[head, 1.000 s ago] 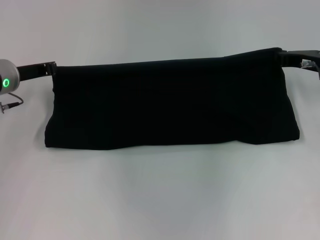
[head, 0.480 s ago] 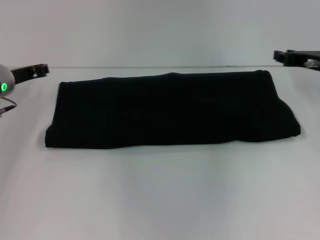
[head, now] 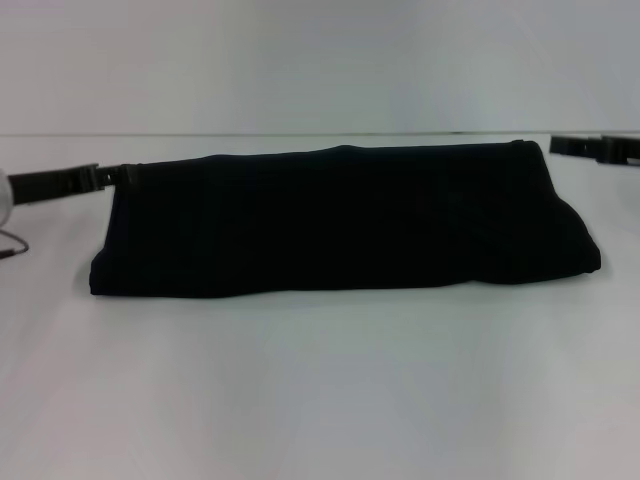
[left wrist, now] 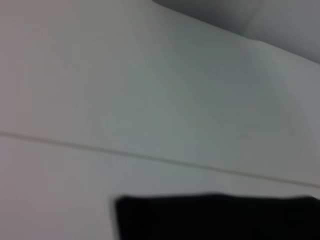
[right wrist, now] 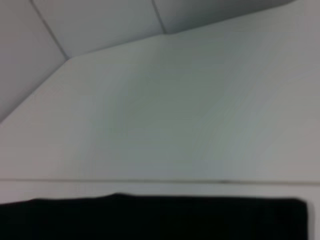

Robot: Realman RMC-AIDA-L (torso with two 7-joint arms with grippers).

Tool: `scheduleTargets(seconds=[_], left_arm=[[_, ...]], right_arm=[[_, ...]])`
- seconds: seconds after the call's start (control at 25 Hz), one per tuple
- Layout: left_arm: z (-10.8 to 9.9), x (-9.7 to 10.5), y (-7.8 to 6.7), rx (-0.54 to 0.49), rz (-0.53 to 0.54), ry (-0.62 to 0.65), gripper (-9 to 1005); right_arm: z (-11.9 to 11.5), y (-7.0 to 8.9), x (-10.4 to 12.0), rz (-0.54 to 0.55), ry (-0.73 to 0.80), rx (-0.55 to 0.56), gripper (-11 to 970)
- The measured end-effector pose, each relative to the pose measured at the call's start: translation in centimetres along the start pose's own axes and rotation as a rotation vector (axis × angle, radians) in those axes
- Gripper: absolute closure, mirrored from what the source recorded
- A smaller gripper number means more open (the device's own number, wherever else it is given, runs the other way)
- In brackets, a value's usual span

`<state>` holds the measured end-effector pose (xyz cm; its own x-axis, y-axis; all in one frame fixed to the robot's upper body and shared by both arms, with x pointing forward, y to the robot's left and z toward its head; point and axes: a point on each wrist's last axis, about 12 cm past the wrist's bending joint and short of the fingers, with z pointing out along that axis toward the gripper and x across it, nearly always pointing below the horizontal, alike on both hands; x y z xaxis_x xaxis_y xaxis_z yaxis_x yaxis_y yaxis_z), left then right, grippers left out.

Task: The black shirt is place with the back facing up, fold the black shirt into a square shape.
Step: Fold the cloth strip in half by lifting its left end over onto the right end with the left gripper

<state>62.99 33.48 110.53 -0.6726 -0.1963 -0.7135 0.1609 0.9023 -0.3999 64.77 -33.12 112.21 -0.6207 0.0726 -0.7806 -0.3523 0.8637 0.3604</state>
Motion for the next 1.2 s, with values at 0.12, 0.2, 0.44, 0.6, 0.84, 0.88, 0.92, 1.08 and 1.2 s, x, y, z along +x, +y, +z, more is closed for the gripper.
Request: scheduleTargets(seconds=[0.12, 0.2, 0.44, 0.6, 0.84, 0.88, 0.92, 1.08, 1.2], left_arm=[[-1.8, 0.8, 0.4, 0.053, -0.016, 0.037, 236], [-3.1, 1.7, 1.0, 0.069, -0.028, 0.06, 189], [-4.0, 3.5, 1.7, 0.086, -0.055, 0.101, 120], [-4.2, 4.4, 1.9, 0.094, -0.041, 0.124, 122], [-3.9, 5.1, 1.3, 0.122, 0.001, 0.176, 131], [-3.8, 5.1, 1.1, 0.127, 0.009, 0.185, 135], [-3.6, 5.3, 0.9, 0.132, 0.021, 0.195, 139], [-3.1, 5.5, 0.4, 0.135, 0.052, 0.214, 154], [-2.8, 5.5, 0.4, 0.119, 0.073, 0.211, 165]], right_arm=[[-1.7, -0.4, 0.9, 0.031, 0.025, -0.059, 247], [-2.6, -0.6, 1.6, 0.05, 0.037, -0.083, 245], [-3.9, -1.2, 3.5, 0.081, 0.06, -0.097, 241], [-4.0, -1.2, 4.0, 0.084, 0.065, -0.097, 246], [-3.9, -1.2, 4.0, 0.083, 0.066, -0.093, 245], [-3.9, -1.2, 4.0, 0.083, 0.066, -0.094, 246], [-3.9, -1.2, 4.0, 0.082, 0.067, -0.094, 246], [-3.9, -1.2, 4.1, 0.079, 0.071, -0.093, 246], [-3.8, -1.2, 4.1, 0.077, 0.074, -0.093, 246]])
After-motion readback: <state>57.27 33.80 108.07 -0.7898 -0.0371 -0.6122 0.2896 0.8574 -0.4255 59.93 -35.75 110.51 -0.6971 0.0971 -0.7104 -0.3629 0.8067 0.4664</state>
